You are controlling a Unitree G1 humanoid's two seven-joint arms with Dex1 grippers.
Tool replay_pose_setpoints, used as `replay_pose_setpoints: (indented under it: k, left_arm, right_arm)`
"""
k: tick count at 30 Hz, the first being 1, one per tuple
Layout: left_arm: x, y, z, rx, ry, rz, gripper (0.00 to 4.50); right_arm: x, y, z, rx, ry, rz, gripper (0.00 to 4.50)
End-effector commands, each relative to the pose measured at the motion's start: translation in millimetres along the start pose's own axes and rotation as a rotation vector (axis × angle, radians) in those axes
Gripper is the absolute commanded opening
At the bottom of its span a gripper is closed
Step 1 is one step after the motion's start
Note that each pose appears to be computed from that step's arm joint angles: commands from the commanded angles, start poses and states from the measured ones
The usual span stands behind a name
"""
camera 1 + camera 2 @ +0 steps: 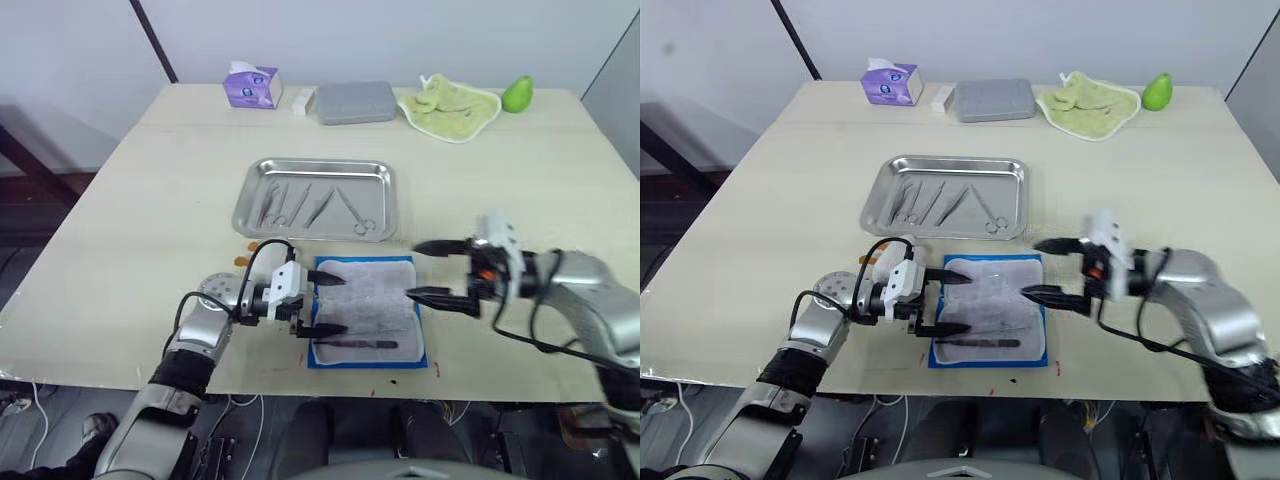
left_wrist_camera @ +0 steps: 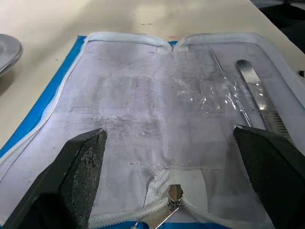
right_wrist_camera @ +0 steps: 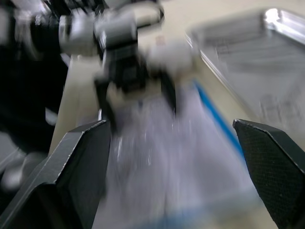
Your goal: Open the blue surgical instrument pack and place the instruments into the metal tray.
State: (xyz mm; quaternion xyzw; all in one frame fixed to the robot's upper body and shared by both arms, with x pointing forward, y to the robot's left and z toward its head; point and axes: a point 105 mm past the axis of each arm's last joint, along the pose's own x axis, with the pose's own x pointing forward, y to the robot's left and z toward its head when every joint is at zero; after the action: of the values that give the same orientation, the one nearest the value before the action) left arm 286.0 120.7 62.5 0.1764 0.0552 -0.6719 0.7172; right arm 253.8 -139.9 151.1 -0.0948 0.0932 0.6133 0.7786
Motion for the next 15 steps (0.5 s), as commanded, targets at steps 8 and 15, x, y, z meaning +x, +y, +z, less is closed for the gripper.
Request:
replay_pose_setpoints:
  k: [8,15]
  left_arm:
    - [-8,-15,-31,-0.099,0.088,-0.042,4.50]
    - [-12,-16,-32,-0.100,0.090,-0.048,4.50]
  right_arm:
    - [-69,21,-9,-0.092,0.129,-0.041,4.45]
    - [-57,22,-6,-0.145,0.132,-0.074,4.45]
